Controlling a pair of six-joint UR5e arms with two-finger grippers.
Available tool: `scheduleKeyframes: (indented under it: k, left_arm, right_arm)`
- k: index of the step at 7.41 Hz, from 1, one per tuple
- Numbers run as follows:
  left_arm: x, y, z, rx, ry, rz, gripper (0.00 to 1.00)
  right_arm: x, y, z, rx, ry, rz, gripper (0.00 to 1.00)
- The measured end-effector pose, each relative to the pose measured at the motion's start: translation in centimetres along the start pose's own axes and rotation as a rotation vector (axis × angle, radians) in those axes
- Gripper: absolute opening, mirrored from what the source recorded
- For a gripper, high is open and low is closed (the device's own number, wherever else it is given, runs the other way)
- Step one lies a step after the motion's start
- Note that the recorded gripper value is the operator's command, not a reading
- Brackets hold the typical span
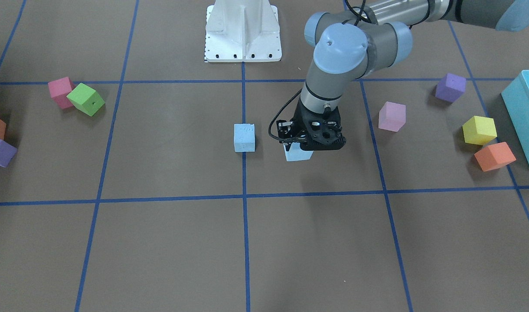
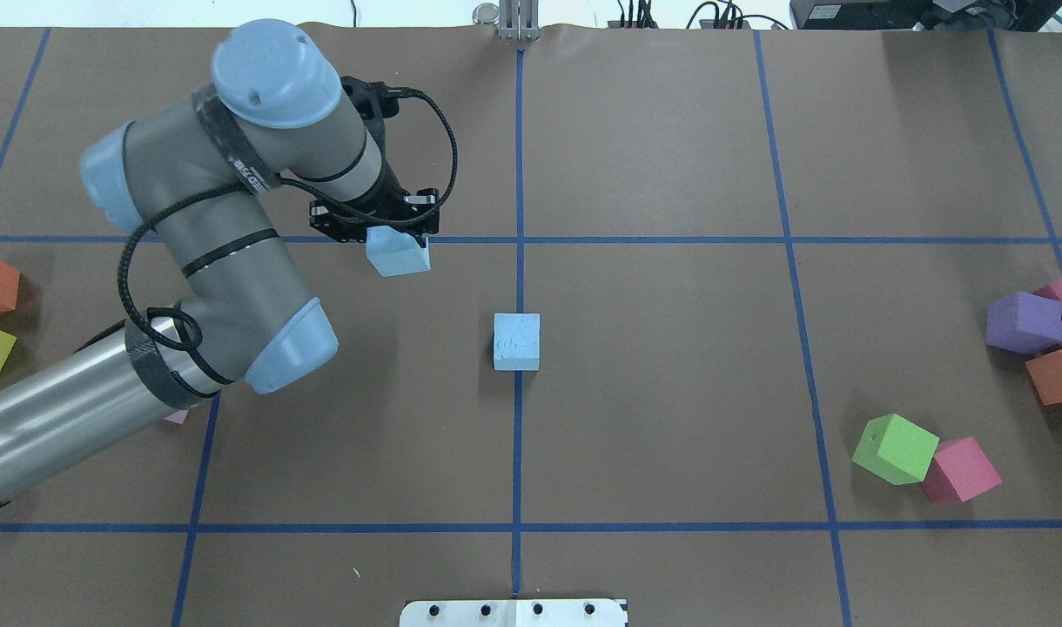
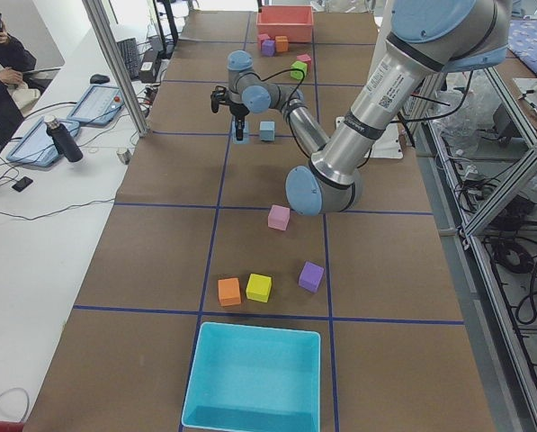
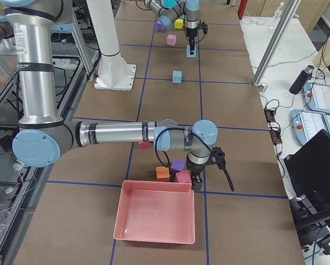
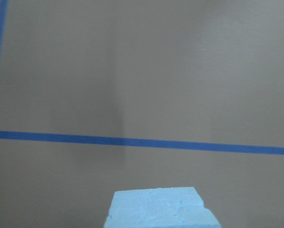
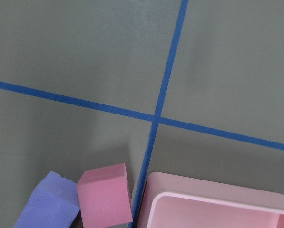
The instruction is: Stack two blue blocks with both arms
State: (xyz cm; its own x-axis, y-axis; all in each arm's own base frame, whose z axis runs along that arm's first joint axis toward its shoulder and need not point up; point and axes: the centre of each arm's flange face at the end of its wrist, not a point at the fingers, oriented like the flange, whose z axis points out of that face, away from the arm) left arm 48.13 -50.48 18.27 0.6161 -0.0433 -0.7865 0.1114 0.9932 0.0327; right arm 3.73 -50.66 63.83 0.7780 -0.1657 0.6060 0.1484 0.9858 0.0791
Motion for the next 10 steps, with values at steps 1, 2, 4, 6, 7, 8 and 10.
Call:
scheduleKeyframes:
  k: [1,2,4,6,7,8,10]
  left_arm:
    - [2.4,1.8,0.6,0.005,0.001,0.015,0.06]
    - [4.3,3.1,0.8,0.000,-0.009,0.025,0.06]
    - [8.4,5.0,1.1,-0.029,-0.037,0.040,0.06]
    - [11.7,6.5,3.2,-0.038,-0.074,0.064,0.05]
    - [12.3,6.8,3.9,-0.040,-0.085,0.076,0.04]
    - [12.5,6.9,4.1,-0.041,-0.088,0.094,0.04]
    - [12.3,7.0,4.2,-0.047,-0.091,0.123,0.04]
  right_arm:
    - [0.2,0.6,0.2,-0.004,-0.004,0.007,1.00]
    - [0.4,0.9,0.4,-0.008,-0.007,0.011,1.00]
    - [0.5,1.2,0.7,-0.013,-0.008,0.017,1.00]
    - [0.7,1.6,1.0,-0.019,-0.012,0.023,1.00]
    - [0.8,1.7,1.1,-0.020,-0.012,0.024,1.00]
    - [0.8,1.8,1.1,-0.020,-0.012,0.024,1.00]
    - [0.8,1.8,1.1,-0.021,-0.013,0.024,1.00]
